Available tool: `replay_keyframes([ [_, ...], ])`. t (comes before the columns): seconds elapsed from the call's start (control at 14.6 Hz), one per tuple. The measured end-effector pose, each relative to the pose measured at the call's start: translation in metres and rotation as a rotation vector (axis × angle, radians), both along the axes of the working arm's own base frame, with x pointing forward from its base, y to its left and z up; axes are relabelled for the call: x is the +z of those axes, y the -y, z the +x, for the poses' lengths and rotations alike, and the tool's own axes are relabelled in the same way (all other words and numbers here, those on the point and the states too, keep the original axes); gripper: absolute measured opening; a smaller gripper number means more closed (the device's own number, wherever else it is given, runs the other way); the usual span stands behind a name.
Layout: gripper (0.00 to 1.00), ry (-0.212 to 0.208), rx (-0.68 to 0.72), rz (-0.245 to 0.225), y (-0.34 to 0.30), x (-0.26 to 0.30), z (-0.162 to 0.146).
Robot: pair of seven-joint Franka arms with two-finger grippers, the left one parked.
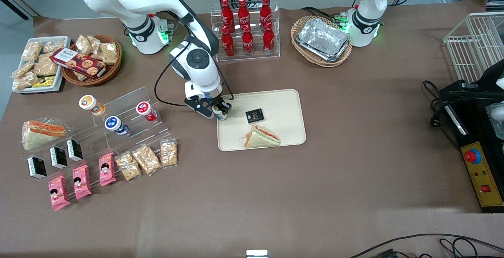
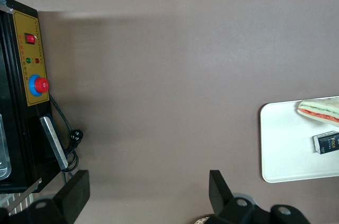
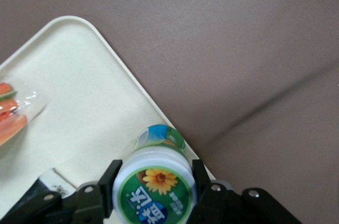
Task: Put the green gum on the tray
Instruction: 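Lower the bottle onto the tray beside the black card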
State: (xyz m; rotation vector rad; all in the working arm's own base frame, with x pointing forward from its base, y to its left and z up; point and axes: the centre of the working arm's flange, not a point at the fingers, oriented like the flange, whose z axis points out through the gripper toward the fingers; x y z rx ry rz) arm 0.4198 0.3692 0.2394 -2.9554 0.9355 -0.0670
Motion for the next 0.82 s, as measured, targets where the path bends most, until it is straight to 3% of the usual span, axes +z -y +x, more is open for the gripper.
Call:
replay_keyframes([
  [0.41,0.6,0.005,0.006,0.002,-0.0017,-0.0012,-0.0008],
  [0.69,0.95,0.007,0.0,0.008,-0.0028,-0.0049,-0.001],
  [0.82,1.0,0.009,-0.007,0.011,-0.0034,-0.0044,-0.0008],
])
